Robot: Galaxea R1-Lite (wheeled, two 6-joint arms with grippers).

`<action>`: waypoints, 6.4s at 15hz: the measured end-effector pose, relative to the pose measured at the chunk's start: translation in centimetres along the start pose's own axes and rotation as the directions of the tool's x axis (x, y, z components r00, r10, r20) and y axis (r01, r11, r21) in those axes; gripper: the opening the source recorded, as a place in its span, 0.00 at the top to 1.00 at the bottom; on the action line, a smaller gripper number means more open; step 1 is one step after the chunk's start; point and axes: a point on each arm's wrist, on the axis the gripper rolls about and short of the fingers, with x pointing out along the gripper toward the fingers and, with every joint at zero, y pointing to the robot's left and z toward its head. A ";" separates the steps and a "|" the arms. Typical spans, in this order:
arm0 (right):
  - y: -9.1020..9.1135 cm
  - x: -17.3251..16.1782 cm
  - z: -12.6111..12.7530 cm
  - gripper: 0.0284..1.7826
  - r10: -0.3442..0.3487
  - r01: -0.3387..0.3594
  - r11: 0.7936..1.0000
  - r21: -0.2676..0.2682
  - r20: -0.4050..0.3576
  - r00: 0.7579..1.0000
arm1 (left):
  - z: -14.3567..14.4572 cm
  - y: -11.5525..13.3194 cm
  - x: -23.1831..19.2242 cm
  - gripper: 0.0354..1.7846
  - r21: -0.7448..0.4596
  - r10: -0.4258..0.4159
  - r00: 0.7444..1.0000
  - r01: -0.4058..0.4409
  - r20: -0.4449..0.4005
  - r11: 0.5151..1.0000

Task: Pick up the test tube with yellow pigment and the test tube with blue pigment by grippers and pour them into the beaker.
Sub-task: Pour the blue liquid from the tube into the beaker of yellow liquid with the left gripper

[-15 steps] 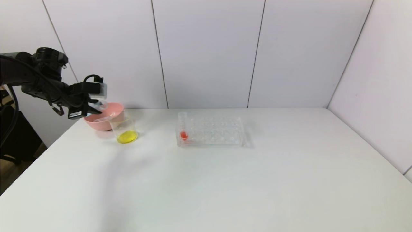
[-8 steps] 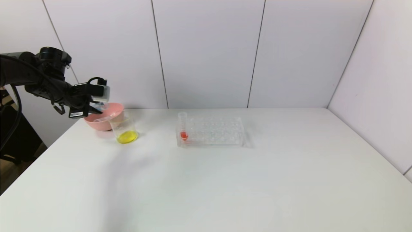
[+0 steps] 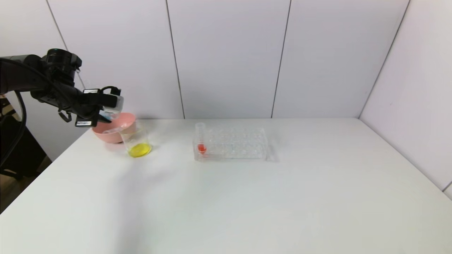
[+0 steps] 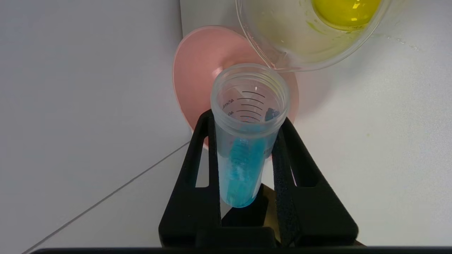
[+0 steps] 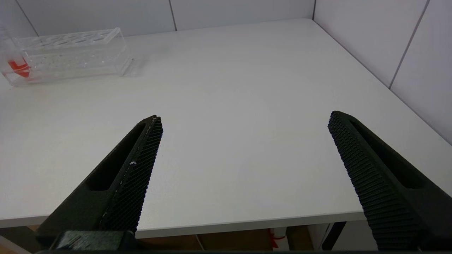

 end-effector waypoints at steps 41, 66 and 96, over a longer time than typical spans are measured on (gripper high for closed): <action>0.0 0.0 0.0 0.04 0.000 0.000 1.000 0.000 0.000 1.000 | 3.6 0.6 0.0 0.77 0.166 0.026 0.992 -0.005 -0.126 0.986; 0.0 0.0 0.0 0.04 0.000 0.000 1.000 0.000 0.000 1.000 | 4.0 0.7 0.1 0.77 0.215 0.033 0.989 -0.001 -0.147 0.977; 0.0 0.0 0.0 0.04 0.000 0.000 1.000 0.000 0.000 1.000 | 4.6 0.9 0.0 0.77 0.284 0.050 0.980 0.008 -0.195 0.959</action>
